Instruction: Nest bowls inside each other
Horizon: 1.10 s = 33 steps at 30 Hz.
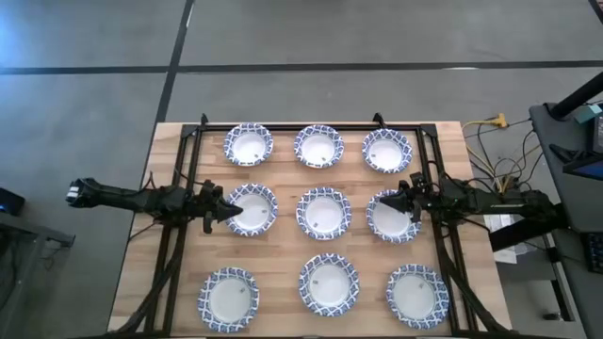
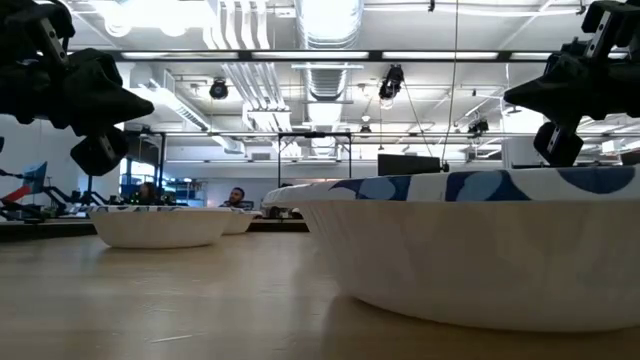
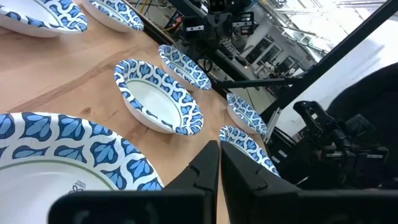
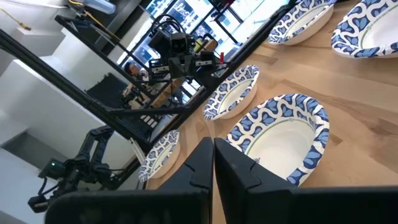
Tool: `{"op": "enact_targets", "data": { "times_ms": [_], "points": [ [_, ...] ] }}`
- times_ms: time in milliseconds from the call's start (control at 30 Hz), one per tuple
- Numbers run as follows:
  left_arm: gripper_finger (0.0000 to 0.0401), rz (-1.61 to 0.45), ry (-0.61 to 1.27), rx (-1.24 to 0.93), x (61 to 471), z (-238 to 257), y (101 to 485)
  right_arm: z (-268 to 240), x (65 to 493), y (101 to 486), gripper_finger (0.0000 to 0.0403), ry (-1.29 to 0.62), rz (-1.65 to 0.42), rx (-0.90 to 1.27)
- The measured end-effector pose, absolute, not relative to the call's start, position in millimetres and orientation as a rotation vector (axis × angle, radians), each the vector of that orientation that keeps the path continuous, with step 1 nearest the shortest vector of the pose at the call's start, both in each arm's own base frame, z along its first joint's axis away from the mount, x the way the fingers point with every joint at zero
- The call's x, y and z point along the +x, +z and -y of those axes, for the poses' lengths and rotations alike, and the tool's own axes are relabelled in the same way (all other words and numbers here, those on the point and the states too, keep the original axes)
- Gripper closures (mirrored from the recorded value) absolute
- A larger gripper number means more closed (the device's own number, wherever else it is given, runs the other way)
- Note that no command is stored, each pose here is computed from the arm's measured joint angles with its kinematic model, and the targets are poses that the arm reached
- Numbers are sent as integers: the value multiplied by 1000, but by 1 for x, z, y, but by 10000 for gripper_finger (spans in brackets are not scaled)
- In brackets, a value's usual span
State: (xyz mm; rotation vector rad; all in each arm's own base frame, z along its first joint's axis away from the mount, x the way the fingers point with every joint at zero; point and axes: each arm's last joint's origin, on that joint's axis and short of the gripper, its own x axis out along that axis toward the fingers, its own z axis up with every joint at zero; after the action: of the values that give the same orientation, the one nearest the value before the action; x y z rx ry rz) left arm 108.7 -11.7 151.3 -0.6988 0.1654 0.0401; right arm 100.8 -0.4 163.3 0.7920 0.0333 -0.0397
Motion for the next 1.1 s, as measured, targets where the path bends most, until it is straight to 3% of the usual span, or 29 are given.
{"op": "enact_targets", "data": {
  "times_ms": [533, 633, 933, 1100],
  "points": [
    [401, -166, 40, -699, 109, 12, 151, 0, 101, 163, 394, -40, -33, 787],
    [401, -166, 40, -699, 109, 12, 151, 3, 101, 165, 394, -120, 19, 752],
    [401, -167, 40, -699, 109, 12, 151, 9, 100, 174, 394, -233, 269, 1301],
    [401, -166, 40, -698, 109, 12, 151, 9, 102, 171, 394, -262, 237, 1303]
  ]
}}
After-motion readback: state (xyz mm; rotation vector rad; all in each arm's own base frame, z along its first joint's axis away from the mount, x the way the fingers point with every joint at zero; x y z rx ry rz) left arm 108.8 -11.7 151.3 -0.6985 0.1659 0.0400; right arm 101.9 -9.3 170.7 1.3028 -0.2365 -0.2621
